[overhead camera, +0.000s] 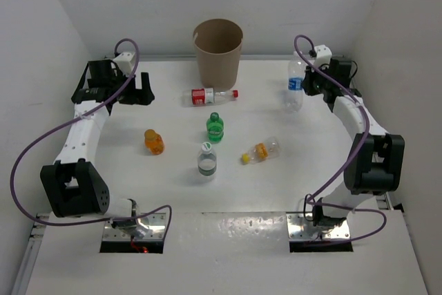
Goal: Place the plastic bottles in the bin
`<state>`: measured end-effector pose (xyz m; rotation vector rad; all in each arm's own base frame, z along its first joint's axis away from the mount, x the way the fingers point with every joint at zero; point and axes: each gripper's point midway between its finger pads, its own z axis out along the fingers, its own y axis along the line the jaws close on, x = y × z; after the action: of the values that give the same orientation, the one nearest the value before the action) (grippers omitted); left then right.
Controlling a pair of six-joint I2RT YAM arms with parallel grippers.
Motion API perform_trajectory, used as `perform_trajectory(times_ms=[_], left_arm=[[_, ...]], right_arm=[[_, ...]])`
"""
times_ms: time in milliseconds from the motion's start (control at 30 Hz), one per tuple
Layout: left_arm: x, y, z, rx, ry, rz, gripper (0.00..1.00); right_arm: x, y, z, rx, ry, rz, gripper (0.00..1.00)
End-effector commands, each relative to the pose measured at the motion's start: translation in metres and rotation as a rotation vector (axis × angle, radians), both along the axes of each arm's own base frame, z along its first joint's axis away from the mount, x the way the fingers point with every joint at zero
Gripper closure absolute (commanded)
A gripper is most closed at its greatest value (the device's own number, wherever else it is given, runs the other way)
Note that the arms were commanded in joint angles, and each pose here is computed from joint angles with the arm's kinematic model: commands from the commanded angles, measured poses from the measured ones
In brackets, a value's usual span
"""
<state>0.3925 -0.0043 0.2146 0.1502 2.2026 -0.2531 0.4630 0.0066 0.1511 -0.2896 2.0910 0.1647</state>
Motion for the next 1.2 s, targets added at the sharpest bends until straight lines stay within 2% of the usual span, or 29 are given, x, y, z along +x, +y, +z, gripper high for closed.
perform_trajectory(times_ms=[0,100,133,167,200,233,267,300,367,400,467,533,567,600,633,667,733,767,900,1167], left_arm=[[0.007,-0.001,0.028,0.002,-0.082,-0.04,0.0],[0.007,-0.002,0.028,0.003,-0.086,-0.054,0.0],[0.007,-0.002,0.028,0.003,-0.086,-0.054,0.0],[0.007,0.002,0.028,0.011,-0.088,-0.049,0.0],[0.007,0.002,0.028,0.011,-0.088,-0.049,0.0],[0.007,0.0,0.028,0.006,-0.089,-0.057,0.0],[0.007,0.0,0.028,0.005,-0.089,-0.057,0.0],[0.007,0.0,0.028,0.005,-0.089,-0.057,0.0],[0.007,0.0,0.028,0.005,-0.089,-0.057,0.0],[0.008,0.0,0.024,0.003,-0.077,-0.057,0.0],[0.008,0.0,0.024,0.003,-0.077,-0.057,0.0],[0.009,0.0,0.02,0.002,-0.068,-0.057,0.0],[0.011,0.001,0.016,0.0,-0.057,-0.057,0.0],[0.012,0.001,0.02,0.001,-0.066,-0.057,0.0],[0.012,0.001,0.02,0.001,-0.066,-0.057,0.0],[0.014,0.006,0.015,0.005,-0.053,-0.04,0.0],[0.015,0.008,0.011,0.009,-0.042,-0.033,0.0],[0.013,0.008,0.009,0.007,-0.033,-0.033,0.0],[0.015,0.015,0.005,0.017,-0.022,-0.009,0.0],[0.011,0.016,0.0,0.021,-0.011,-0.002,0.0]], right_arm=[[0.017,0.019,0.077,0.004,-0.205,0.077,0.91],[0.013,0.027,0.091,0.007,-0.211,0.107,0.99],[0.012,0.027,0.098,0.008,-0.216,0.112,0.97],[0.009,0.029,0.094,0.01,-0.189,0.115,0.9],[0.009,0.028,0.09,0.003,-0.175,0.11,0.71],[0.013,0.026,0.081,0.013,-0.124,0.094,0.36],[0.019,0.021,0.08,0.004,-0.122,0.067,0.28],[0.018,0.015,0.069,-0.005,-0.069,0.031,0.24],[0.038,0.008,0.075,-0.003,-0.063,-0.002,0.21],[0.042,0.009,0.038,0.015,0.046,-0.009,0.21],[0.068,0.003,0.063,0.005,-0.009,-0.038,0.21],[0.091,-0.003,0.032,0.007,0.056,-0.088,0.2],[0.108,-0.005,0.061,0.01,-0.009,-0.101,0.2],[0.118,-0.005,0.019,0.012,0.074,-0.112,0.2],[0.121,-0.008,0.013,0.024,0.1,-0.125,0.2],[0.14,-0.007,0.024,0.029,0.064,-0.125,0.2],[0.147,-0.007,-0.02,0.024,0.148,-0.139,0.2],[0.157,-0.01,-0.008,0.035,0.117,-0.158,0.2],[0.165,-0.016,-0.053,0.003,0.17,-0.178,0.2],[0.158,-0.029,-0.107,-0.092,0.249,-0.193,0.21]])
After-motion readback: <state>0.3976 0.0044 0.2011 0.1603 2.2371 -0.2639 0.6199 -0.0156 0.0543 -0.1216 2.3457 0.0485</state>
